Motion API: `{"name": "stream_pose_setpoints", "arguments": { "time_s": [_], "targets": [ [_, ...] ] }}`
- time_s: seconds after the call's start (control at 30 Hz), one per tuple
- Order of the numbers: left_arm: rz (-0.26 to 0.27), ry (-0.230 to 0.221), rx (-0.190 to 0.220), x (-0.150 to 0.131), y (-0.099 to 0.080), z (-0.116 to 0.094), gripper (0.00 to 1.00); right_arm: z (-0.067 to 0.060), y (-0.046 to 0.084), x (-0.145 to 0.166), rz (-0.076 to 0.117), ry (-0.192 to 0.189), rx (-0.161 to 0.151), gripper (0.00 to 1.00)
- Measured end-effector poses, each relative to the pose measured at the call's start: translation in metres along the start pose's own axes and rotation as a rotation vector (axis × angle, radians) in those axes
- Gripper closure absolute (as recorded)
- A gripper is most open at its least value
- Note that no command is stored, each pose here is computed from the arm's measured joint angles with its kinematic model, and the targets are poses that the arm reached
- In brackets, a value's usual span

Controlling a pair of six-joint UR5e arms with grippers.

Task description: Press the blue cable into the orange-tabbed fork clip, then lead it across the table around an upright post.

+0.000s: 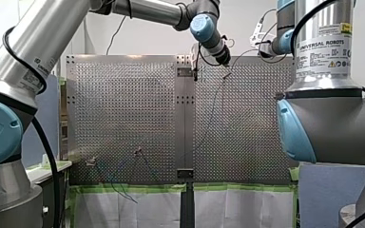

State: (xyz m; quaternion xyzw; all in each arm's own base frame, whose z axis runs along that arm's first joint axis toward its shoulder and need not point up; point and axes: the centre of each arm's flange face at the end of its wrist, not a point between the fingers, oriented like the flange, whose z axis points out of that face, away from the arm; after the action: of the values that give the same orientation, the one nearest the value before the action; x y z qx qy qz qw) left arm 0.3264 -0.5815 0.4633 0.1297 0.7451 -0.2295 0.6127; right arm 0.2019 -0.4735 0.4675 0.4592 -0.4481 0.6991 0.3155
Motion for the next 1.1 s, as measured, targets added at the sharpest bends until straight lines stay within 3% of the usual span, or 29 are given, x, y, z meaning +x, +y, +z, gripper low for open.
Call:
{"name": "stream_pose_setpoints", "arguments": {
  "time_s": [0.2,0.37,0.47,0.8,0.9,1.1],
  "targets": [
    [-0.034,0.041,0.031,0.022,-0.001,0.014,0.01,0.0,-0.004,0.0,0.0,-0.002,0.014,1.0],
    [-0.076,0.045,0.052,0.022,0.0,0.02,0.01,0.0,-0.009,0.0,0.0,-0.004,0.028,1.0],
    [-0.111,0.024,0.069,0.013,0.001,0.025,0.01,0.0,-0.012,-0.001,0.001,-0.007,0.041,1.0],
    [-0.259,-0.128,0.108,-0.034,-0.003,0.041,0.01,-0.002,-0.023,-0.001,0.002,-0.012,0.071,1.0],
    [-0.287,-0.134,0.108,-0.03,-0.003,0.049,0.01,-0.003,-0.026,0.0,0.002,-0.01,0.08,1.0],
    [-0.333,-0.104,0.098,-0.007,-0.002,0.066,0.01,-0.004,-0.03,0.003,0.004,-0.006,0.091,1.0]
  ]
}}
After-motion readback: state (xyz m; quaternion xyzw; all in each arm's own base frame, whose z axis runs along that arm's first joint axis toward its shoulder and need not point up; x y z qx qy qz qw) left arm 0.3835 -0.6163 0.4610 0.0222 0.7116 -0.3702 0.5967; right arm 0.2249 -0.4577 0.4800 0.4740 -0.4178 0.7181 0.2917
